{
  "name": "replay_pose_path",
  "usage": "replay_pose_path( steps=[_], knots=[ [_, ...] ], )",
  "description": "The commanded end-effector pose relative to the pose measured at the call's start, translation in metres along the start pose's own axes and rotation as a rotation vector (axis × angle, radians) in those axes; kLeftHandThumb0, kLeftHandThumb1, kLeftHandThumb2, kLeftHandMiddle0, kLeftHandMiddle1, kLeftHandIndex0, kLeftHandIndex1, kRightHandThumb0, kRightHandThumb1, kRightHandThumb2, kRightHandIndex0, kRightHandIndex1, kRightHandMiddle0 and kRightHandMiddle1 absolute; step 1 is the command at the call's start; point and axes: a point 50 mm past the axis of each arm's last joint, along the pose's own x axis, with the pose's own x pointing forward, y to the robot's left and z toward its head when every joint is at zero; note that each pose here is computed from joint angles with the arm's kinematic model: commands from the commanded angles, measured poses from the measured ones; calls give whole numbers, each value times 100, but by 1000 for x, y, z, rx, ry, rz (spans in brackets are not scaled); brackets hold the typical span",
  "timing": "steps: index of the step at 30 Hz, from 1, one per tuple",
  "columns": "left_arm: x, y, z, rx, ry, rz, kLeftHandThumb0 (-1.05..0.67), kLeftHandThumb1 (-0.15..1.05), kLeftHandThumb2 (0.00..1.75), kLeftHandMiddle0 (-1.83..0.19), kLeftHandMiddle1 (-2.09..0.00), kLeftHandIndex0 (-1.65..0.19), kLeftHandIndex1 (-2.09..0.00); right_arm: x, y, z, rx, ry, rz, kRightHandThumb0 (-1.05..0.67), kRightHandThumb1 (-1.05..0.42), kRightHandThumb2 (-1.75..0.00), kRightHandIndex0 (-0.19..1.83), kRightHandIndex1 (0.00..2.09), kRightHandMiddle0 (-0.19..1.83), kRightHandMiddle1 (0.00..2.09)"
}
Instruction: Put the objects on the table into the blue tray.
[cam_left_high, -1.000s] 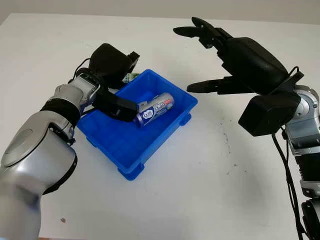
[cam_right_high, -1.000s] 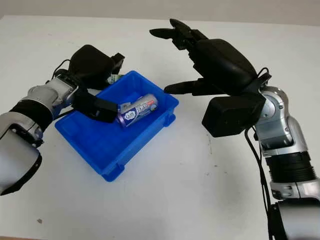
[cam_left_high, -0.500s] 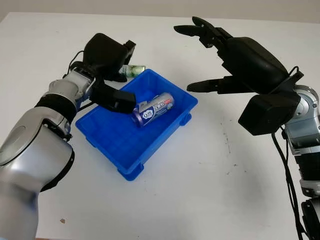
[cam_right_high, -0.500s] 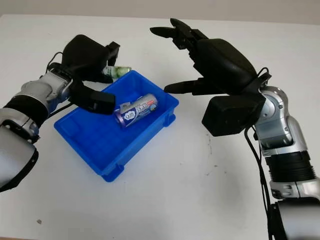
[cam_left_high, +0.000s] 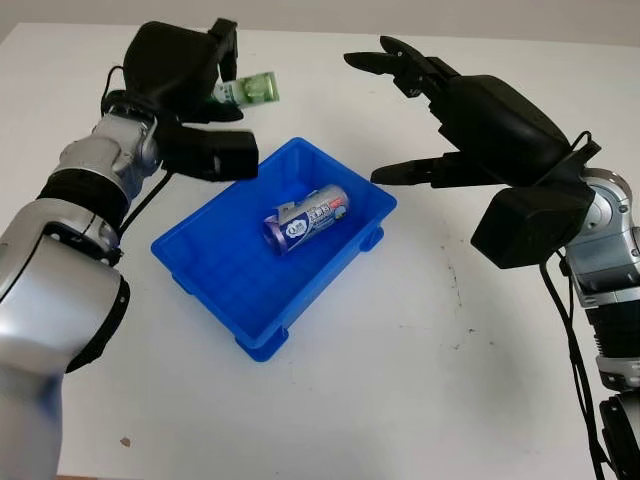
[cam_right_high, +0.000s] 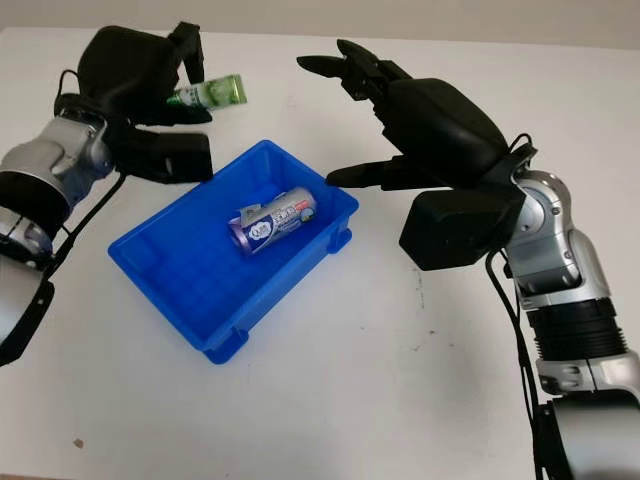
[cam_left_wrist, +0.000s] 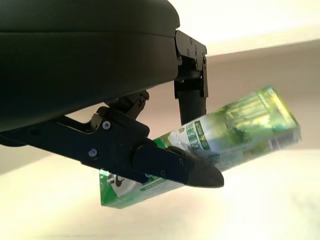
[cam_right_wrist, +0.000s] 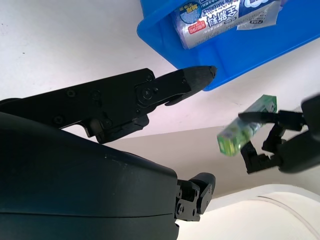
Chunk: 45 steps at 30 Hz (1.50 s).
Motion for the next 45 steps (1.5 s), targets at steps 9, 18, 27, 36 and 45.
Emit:
replay_pose_path(
  steps=[9, 18, 27, 36, 45],
  knots=[
    [-5, 57, -1, -332, -182, -32, -44, 105, 24, -63, -208, -52, -209, 2, -2, 1, -8, -3, -13, -54, -104, -6, 1, 6, -19, 56],
    [-43, 72, 10, -436, -345, -214, -43, 105, 27, -71, -209, -42, -209, 1, -2, -9, -12, 49, -8, -52, -104, -5, 0, 6, -18, 50],
    [-76, 84, 20, -429, -444, -439, -46, 105, 34, -83, -209, -43, -209, 1, -2, -12, -2, 69, -11, -51, -104, -5, 1, 6, -15, 46],
    [-97, 58, 22, -556, -332, -697, -40, 105, 32, -71, -209, -36, -209, 2, 0, -13, -12, 84, 0, -52, -105, -6, 0, 6, -14, 40],
    [-97, 31, 23, -641, -176, -778, -53, 105, 31, -17, -101, 15, -83, 1, 1, -11, -4, 74, 1, -51, -104, -6, 0, 5, -11, 36]
  ],
)
